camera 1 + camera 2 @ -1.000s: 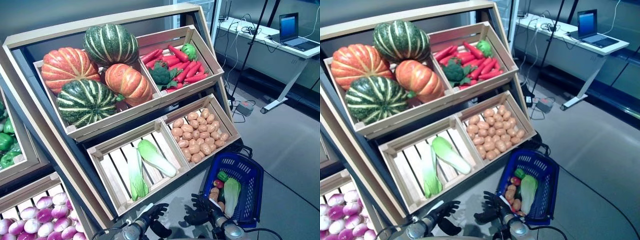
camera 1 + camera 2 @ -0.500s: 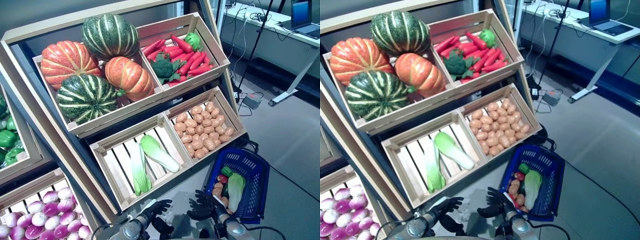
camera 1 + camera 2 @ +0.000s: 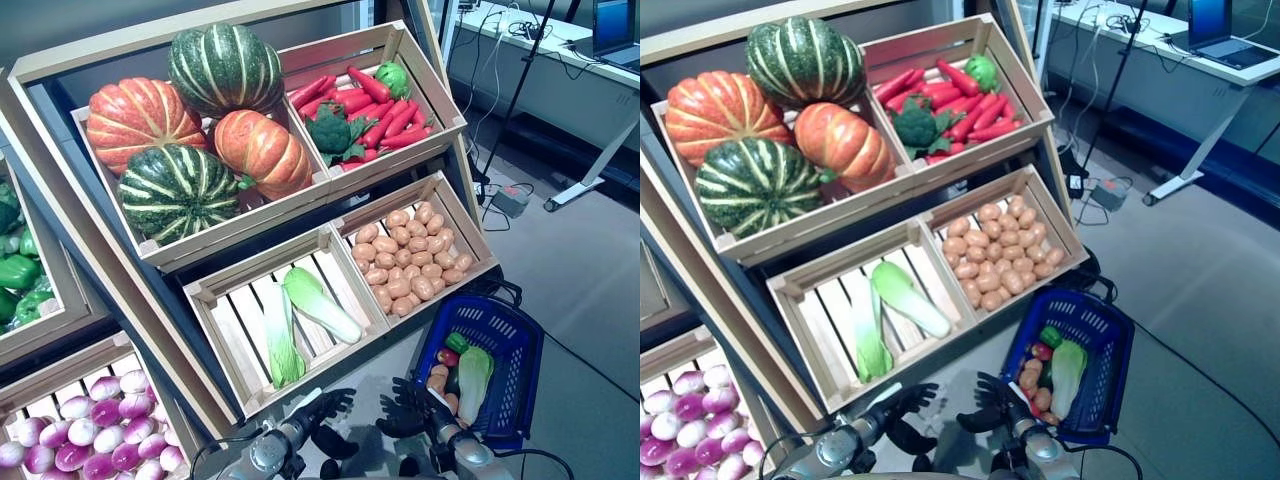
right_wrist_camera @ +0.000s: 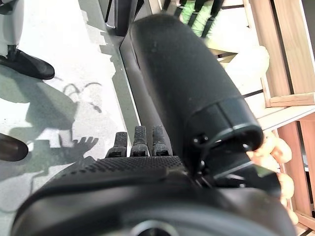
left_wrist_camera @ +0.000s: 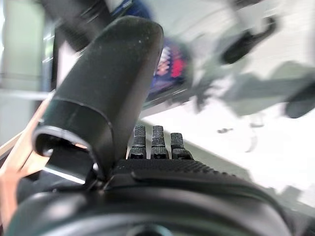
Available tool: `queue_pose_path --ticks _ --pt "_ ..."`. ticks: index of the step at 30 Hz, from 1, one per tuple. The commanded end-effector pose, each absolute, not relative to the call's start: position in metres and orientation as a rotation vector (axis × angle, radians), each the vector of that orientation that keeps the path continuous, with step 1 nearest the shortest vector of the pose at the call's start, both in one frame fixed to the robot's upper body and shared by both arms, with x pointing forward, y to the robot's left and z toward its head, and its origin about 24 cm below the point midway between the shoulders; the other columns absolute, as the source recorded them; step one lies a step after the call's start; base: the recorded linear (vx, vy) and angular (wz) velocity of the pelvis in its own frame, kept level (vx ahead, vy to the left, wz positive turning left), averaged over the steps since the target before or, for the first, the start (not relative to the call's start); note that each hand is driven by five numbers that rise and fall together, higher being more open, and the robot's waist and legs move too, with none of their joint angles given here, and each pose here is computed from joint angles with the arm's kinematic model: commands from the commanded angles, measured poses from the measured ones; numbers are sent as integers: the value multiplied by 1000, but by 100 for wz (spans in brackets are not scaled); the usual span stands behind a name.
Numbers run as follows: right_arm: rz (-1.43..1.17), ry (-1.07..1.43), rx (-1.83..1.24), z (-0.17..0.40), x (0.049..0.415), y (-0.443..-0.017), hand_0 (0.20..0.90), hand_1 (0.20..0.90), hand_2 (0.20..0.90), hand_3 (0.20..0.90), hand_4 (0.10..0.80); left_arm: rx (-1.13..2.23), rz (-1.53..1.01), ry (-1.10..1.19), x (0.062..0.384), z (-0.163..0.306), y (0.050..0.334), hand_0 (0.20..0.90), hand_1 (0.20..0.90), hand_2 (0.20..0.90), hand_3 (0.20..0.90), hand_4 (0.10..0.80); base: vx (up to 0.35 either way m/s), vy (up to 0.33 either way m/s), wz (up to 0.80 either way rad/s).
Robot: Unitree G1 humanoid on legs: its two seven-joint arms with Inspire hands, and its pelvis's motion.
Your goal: Put vegetables into the basket
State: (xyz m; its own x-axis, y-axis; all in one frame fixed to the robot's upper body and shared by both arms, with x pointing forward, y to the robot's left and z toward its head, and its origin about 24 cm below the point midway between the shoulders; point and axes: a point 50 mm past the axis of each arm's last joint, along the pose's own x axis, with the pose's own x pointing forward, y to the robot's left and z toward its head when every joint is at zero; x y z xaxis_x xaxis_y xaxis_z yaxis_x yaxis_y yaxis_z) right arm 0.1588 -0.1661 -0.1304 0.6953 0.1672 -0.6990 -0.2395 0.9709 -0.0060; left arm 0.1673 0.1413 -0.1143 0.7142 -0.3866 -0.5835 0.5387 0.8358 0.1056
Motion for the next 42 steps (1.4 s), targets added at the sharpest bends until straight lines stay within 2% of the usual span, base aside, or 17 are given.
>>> queue_pose_path --ticks 1,6,11,19,23,30,42 --pt "195 598 -20 -104 199 -155 900 900 900 900 800 175 -421 194 233 -51 140 900 900 900 900 800 0 0 0" --pt "182 599 -11 -102 198 -154 900 900 900 900 800 68 -298 17 251 -15 154 900 900 900 900 800 0 0 0" --pt "168 617 11 -105 190 -155 900 900 900 900 800 168 -173 -86 263 5 170 900 900 900 900 800 36 9 0" --pt "152 561 29 -94 187 -161 900 900 900 900 800 299 83 -54 274 13 204 900 900 900 900 800 80 42 -4" --pt "158 455 9 -76 196 -161 900 900 900 900 800 310 240 -47 280 20 220 900 900 900 900 800 65 63 -10" --pt "197 208 -70 -35 225 -161 900 900 900 900 800 342 489 -82 294 30 226 900 900 900 900 800 -8 69 -2" --pt "168 2 -57 15 265 -173 900 900 900 900 800 267 750 -206 329 92 266 900 900 900 900 800 -118 49 -9"
